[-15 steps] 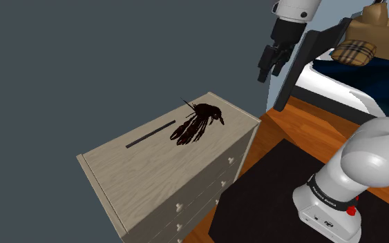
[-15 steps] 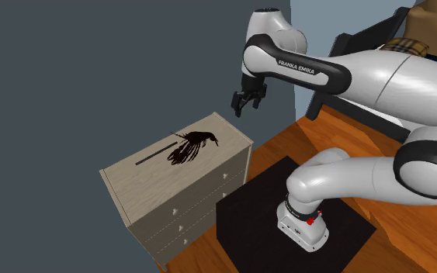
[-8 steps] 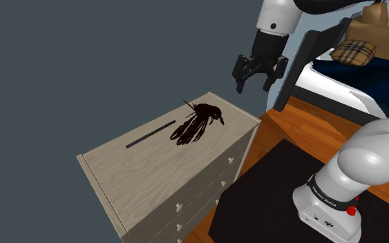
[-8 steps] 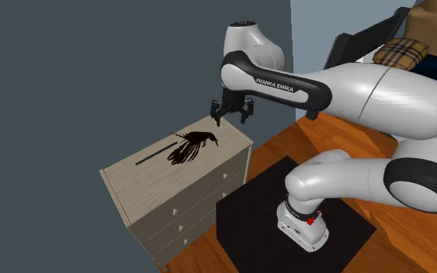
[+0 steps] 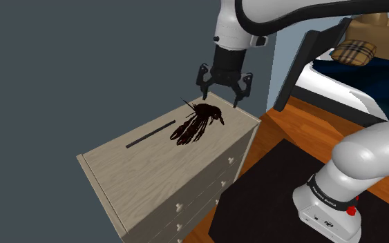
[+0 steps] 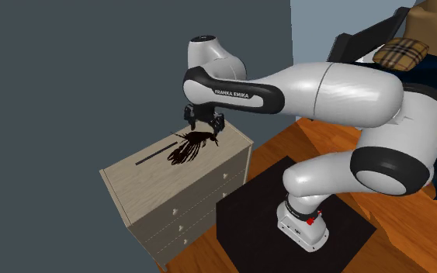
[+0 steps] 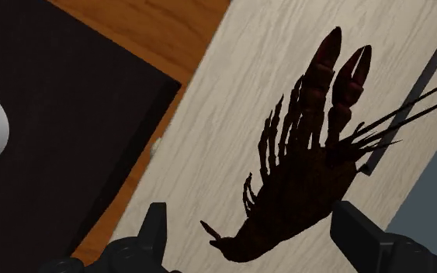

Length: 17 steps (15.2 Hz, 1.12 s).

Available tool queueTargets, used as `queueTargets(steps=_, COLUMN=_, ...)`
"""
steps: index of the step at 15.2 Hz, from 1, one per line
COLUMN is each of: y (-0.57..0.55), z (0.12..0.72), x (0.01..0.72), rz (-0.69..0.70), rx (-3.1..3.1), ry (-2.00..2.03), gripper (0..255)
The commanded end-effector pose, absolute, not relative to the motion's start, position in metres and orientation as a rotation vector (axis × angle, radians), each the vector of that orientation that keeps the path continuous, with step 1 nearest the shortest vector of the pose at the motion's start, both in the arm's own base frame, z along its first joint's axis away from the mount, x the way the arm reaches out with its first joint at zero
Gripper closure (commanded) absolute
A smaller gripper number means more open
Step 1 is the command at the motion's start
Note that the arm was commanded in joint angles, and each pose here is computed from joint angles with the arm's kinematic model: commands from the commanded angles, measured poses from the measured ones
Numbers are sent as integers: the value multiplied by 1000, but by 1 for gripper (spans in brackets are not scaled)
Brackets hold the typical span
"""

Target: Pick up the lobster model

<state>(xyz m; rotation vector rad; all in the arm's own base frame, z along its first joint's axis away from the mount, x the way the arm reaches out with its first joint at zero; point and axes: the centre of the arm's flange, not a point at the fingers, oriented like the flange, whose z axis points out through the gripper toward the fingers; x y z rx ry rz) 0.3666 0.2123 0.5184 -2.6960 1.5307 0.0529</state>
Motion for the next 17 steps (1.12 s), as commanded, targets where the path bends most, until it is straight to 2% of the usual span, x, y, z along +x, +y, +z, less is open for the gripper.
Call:
queueTargets(steps=1, y=230, z=512, x=385, rz=65, rx=-2564, ry=1749, gripper=0)
queueTargets(steps=3, y=243, z=504, x=407, rz=74, rx=-2430, ry=1938, gripper=0)
queueTargets(steps=13, y=243, z=464, x=407, rz=74, rx=-2429, ry=1939, gripper=0)
queueTargets(steps=14, y=244, z=464, x=407, rz=74, rx=-2429, ry=1939, gripper=255)
queueTargets(steps=17, y=244, z=464, x=406, rz=74, rx=-2429, ry=1939, gripper=255)
